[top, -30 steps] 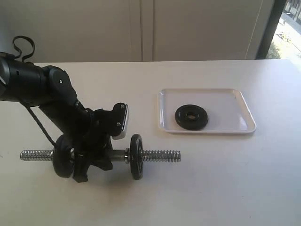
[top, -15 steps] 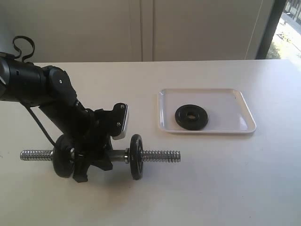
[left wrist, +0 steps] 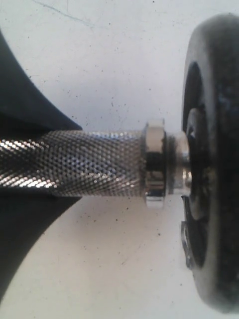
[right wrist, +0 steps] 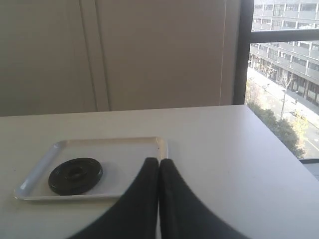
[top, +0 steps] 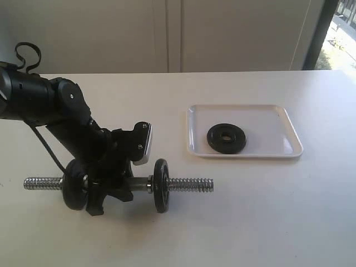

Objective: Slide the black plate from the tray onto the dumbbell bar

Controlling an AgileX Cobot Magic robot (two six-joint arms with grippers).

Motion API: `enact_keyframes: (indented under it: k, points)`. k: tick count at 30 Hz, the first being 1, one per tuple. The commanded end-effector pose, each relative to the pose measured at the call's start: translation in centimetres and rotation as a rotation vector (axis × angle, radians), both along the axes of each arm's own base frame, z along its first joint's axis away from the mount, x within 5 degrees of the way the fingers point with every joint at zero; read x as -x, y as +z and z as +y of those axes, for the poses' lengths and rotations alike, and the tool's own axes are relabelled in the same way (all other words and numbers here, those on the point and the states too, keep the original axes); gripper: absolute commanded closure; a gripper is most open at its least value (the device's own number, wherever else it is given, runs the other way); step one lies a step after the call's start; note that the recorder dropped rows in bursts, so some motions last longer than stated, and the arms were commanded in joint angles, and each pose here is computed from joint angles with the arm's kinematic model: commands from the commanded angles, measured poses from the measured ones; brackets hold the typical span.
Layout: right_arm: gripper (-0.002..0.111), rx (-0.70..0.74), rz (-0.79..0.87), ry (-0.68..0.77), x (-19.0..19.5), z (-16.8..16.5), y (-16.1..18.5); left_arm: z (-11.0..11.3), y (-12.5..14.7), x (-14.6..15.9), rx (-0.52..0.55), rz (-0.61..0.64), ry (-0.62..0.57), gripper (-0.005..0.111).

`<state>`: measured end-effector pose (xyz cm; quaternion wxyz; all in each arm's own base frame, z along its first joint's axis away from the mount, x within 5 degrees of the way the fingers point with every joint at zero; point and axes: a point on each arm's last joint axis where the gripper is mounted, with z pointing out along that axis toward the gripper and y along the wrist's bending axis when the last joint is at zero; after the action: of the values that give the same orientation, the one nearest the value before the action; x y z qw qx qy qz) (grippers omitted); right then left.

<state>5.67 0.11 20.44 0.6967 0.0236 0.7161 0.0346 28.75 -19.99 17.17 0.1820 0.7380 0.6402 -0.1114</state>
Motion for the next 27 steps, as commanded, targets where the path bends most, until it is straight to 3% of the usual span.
enact_keyframes:
  k: [1,14,23,27]
  points:
    - [0.108,0.001,-0.022,-0.001,0.0,0.0,0.0,-0.6,2.3,0.4,0.083,0.0,0.034,0.107]
    - [0.108,-0.003,-0.194,-0.01,0.1,-0.1,1.6,-0.6,2.3,0.5,0.085,0.008,0.035,0.107]
    - [0.108,-0.183,-0.615,0.009,1.6,-0.4,5.1,-0.6,2.2,0.7,0.084,0.029,0.027,0.107]
    - [0.108,-0.214,-0.598,0.014,1.5,-0.4,5.0,-0.6,2.2,0.7,0.084,0.029,0.027,0.107]
